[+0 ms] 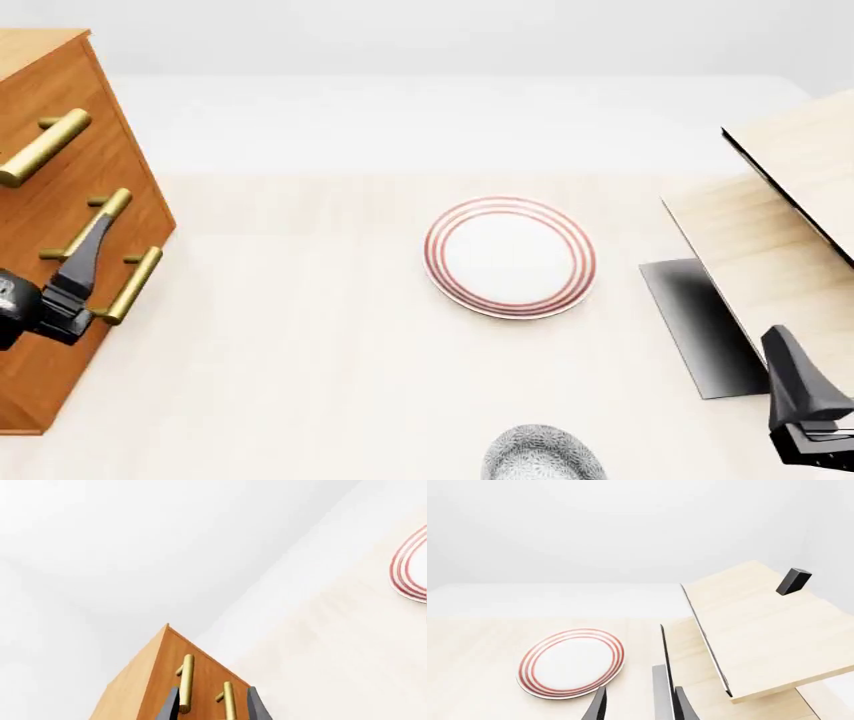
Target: Open the top drawer of the cabinet and put the bowl in it.
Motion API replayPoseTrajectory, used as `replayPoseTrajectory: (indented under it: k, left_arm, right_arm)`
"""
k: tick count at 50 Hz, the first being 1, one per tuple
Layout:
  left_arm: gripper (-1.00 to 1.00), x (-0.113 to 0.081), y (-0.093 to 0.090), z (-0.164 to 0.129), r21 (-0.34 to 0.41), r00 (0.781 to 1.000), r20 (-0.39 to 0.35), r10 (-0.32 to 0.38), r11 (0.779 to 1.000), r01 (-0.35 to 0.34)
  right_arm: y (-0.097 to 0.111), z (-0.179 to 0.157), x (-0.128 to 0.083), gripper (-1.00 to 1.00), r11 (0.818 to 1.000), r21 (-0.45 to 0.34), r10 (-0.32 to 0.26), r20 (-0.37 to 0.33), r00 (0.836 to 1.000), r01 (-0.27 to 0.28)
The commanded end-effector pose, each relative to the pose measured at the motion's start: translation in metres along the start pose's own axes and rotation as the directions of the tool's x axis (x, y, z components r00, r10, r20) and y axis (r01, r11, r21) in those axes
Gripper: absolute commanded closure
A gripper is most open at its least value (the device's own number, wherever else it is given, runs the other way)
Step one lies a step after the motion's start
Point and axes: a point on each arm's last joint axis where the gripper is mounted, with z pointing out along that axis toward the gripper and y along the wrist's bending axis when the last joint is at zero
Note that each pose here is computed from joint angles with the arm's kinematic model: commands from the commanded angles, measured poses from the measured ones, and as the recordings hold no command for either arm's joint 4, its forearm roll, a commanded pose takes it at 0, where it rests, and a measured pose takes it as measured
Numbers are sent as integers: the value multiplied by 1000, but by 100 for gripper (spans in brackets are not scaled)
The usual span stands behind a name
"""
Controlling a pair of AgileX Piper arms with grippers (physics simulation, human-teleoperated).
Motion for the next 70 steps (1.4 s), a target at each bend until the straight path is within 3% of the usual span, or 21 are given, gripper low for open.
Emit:
replayPoseTrajectory:
  k: [1,9,17,20,27,49,57,59,62,70]
  left_arm:
    - [-100,6,-3,12,-6,989,-16,145,989,-145]
    - [-100,7,-5,28,12,975,-25,222,975,-222]
    - [-100,18,-13,42,33,945,-47,324,946,-323]
    - [-100,13,-8,45,33,948,-39,317,948,-316]
    - [-100,20,-11,51,32,918,-55,392,920,-390]
    - [-100,36,-17,59,49,880,-101,465,885,-462]
    - [-100,44,-17,61,50,859,-124,497,868,-494]
    - [-100,49,-18,60,44,842,-140,520,853,-519]
    - [-100,45,-15,61,35,845,-133,518,854,-518]
    - [-100,54,-18,65,37,827,-153,541,839,-543]
  right_arm:
    - [0,0,0,-100,1000,0,0,0,1000,0]
    - [0,0,0,-100,1000,0,0,0,1000,0]
    - [0,0,0,-100,1000,0,0,0,1000,0]
    - [0,0,0,-100,1000,0,0,0,1000,0]
    - [0,0,0,-100,1000,0,0,1,1000,0]
    - [0,0,0,-100,1000,0,0,0,1000,0]
    - [0,0,0,-100,1000,0,0,1,1000,0]
    - [0,0,0,-100,1000,0,0,1,1000,0]
    - [0,0,0,-100,1000,0,1,1,1000,-1]
    - [0,0,0,-100,1000,0,0,0,1000,0]
